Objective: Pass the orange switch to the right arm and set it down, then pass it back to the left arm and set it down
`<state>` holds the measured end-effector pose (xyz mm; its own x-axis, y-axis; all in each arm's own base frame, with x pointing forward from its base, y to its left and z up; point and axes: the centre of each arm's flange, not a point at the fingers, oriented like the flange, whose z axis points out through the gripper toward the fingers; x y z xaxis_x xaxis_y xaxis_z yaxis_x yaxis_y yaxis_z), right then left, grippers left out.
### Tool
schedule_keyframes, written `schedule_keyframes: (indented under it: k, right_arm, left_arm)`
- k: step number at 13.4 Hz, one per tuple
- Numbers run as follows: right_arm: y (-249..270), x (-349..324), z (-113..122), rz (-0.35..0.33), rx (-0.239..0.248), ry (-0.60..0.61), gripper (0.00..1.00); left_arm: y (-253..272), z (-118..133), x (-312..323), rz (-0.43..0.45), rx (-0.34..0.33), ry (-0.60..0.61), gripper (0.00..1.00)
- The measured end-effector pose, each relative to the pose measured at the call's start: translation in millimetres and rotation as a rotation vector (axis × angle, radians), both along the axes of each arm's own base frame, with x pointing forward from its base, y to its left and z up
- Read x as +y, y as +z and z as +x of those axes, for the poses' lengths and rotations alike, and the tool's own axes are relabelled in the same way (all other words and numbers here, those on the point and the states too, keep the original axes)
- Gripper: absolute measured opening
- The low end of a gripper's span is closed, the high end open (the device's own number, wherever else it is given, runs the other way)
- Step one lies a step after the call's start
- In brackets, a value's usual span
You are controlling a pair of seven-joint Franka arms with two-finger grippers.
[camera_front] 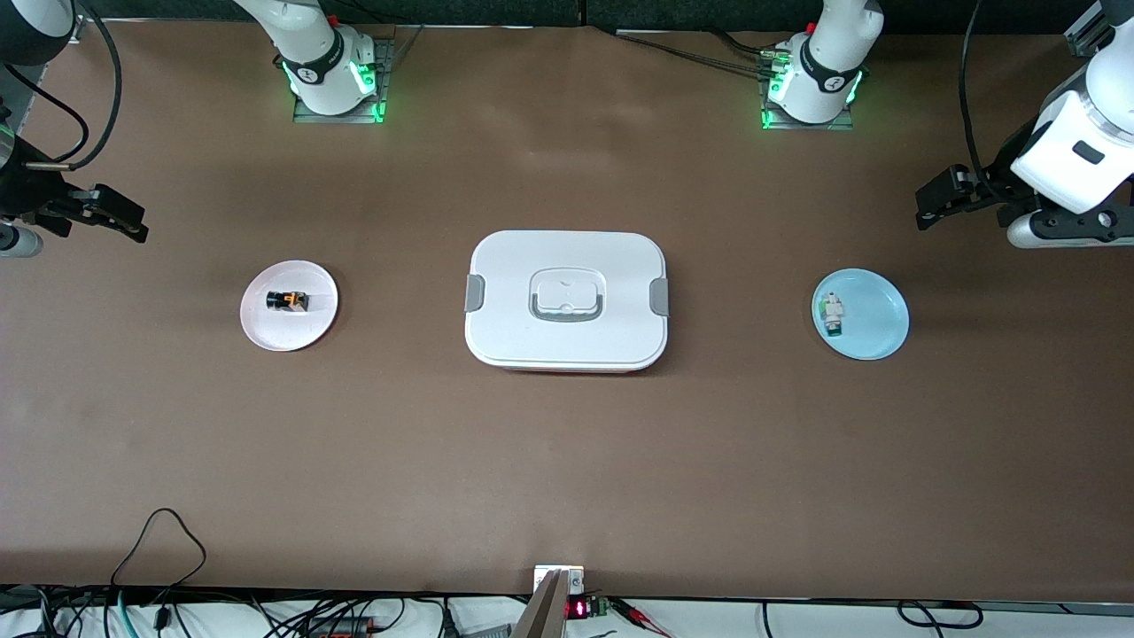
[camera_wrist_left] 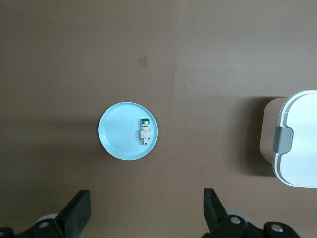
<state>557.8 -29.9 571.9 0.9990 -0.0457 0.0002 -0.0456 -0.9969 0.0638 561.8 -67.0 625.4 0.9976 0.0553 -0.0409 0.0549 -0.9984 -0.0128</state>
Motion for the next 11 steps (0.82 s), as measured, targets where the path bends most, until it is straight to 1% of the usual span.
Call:
schedule_keyframes:
  k: [6,11]
  right_arm:
    - [-1,2,1,0.002,-0.002,0.004,1.0]
    - [-28,5,12,0.004,0.046,0.009,1.0]
  left_arm:
    - [0,0,0,0.0,0.0,-0.006,1.0]
    - [0,0,0,0.0,0.0,-0.006,1.0]
